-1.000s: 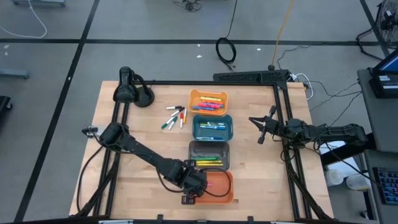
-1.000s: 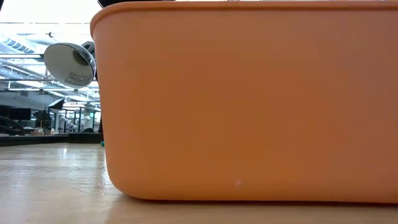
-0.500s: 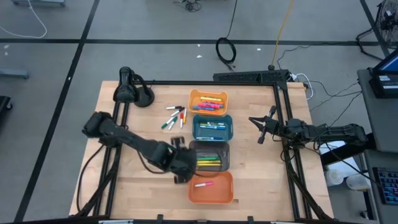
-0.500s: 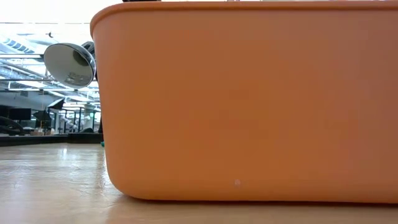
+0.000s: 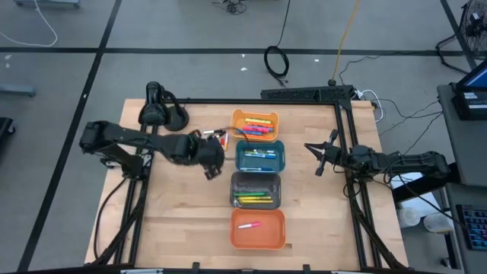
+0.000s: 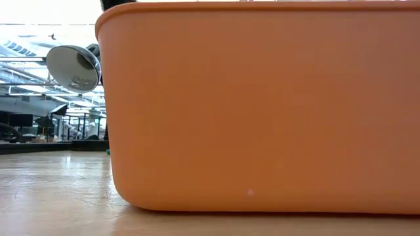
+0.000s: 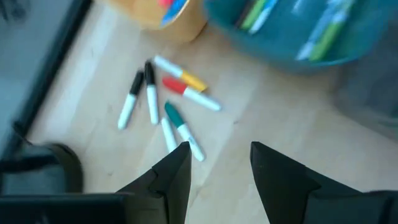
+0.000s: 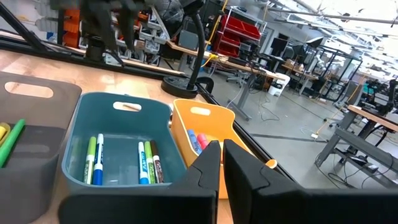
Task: Pick & Place Markers
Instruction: Put the left green mini marker into the orange bin
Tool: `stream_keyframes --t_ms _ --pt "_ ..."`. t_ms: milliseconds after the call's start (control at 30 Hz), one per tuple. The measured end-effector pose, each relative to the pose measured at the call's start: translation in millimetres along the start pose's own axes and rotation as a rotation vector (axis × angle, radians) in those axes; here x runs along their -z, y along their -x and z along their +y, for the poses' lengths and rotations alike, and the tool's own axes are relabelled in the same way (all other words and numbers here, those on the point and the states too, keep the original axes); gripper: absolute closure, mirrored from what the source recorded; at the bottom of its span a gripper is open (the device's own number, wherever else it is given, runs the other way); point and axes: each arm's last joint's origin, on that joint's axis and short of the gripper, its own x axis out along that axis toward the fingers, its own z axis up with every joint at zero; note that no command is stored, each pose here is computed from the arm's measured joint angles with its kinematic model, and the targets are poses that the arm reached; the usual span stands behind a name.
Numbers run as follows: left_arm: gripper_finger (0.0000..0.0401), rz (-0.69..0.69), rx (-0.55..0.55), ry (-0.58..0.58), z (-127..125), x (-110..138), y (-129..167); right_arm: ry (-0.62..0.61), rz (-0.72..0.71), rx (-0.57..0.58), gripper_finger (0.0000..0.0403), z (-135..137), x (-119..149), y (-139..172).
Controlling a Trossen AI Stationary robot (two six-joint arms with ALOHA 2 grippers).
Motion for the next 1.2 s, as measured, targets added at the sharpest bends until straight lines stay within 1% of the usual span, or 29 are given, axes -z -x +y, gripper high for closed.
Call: stream_keyframes --t_ms 133,233,367,433,567,733,833,1000,1200 --pt "0.0231 0.037 0.047 0.113 32 14 -41 0.000 0.001 0.000 0.0392 0 0 0" --pt "0.0231 0.086 0.042 0.186 54 25 -67 0.000 0.000 0.000 0.0392 0 0 0" --pt "0.0231 0.134 0.016 0.264 76 40 -91 0.000 0.001 0.000 0.0392 0 0 0" --pt "0.0231 0.150 0.029 0.300 83 46 -100 0.000 0.000 0.000 0.0392 0 0 0" --pt "0.0231 0.163 0.082 0.340 88 55 -111 0.000 0.000 0.000 0.0392 0 0 0" --pt "0.0231 0.138 0.094 0.350 88 60 -117 0.000 0.000 0.000 0.0392 0 0 0" --pt "0.0231 0.142 0.121 0.343 87 61 -119 0.000 0.000 0.000 0.0392 0 0 0" --pt "0.0231 0.154 0.107 0.339 86 63 -122 0.000 0.001 0.000 0.0392 0 0 0" --pt "0.0231 0.140 0.116 0.343 85 61 -122 0.000 0.000 0.000 0.0392 0 0 0"
